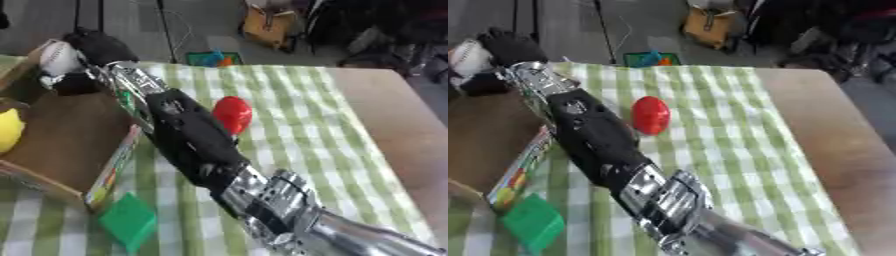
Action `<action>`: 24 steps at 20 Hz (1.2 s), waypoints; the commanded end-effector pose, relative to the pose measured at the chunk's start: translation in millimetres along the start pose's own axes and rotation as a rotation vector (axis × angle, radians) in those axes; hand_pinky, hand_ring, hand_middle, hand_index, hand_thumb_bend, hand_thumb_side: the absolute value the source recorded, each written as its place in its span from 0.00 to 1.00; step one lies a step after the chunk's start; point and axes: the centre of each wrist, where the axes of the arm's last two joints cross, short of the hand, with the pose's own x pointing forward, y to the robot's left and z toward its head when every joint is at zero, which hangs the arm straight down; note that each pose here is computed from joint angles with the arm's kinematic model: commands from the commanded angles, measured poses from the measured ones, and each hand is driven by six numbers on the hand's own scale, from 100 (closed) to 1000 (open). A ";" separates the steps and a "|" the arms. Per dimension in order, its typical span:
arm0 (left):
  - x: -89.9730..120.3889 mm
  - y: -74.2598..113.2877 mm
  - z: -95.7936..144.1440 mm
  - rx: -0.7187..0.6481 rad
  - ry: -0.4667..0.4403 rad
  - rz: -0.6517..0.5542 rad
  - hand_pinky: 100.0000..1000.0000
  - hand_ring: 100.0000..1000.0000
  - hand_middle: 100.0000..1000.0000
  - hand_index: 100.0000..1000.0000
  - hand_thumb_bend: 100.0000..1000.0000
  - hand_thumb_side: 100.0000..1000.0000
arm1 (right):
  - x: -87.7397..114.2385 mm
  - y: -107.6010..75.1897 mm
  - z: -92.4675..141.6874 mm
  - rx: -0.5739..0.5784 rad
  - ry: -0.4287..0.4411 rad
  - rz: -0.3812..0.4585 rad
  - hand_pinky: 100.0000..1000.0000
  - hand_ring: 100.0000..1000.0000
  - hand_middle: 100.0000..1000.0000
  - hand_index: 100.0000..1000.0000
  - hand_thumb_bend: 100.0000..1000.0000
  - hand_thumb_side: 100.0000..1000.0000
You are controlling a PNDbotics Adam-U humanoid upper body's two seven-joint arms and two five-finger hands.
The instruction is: Pick up objects on the table and place them in the box.
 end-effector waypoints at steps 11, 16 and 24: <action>5.1 -2.2 -12.5 -0.015 -0.042 -0.008 0.70 0.51 0.59 0.67 0.00 1.00 | 6.4 -48.2 21.4 -0.222 -0.074 -0.249 0.82 0.99 1.00 1.00 0.36 0.96; 5.6 -4.5 -15.4 -0.008 -0.051 0.002 0.70 0.50 0.59 0.66 0.00 1.00 | 8.7 -31.7 27.0 -0.125 -0.070 -0.170 0.93 1.00 1.00 1.00 0.40 0.94; 5.4 -3.9 -14.5 -0.003 -0.043 -0.008 0.70 0.50 0.59 0.66 0.00 1.00 | 10.7 -12.5 22.2 -0.003 -0.103 0.037 0.96 1.00 1.00 0.97 0.43 0.56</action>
